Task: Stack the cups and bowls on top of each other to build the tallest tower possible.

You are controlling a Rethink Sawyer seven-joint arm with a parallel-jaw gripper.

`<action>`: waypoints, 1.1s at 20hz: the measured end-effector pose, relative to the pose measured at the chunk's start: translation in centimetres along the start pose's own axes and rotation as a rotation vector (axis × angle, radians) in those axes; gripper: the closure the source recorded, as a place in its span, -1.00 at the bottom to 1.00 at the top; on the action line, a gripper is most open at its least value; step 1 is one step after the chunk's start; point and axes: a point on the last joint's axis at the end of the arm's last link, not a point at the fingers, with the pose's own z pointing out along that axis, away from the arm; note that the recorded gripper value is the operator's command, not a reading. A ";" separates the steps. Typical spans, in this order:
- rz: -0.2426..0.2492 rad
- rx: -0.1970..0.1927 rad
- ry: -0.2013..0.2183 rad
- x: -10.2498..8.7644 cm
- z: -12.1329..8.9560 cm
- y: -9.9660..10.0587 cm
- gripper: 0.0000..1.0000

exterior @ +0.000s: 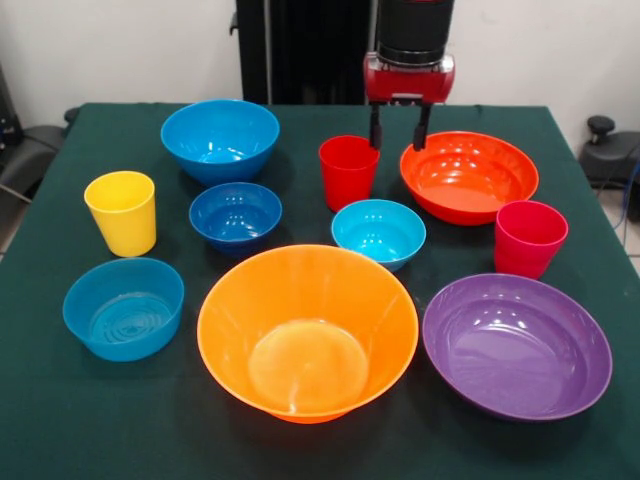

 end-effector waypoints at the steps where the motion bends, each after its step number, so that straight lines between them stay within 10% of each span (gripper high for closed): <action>1: -0.001 0.001 0.000 0.0 0.0 0.0 -1.00; 22: -0.029 0.016 -0.073 -6.9 5.0 1.6 -1.00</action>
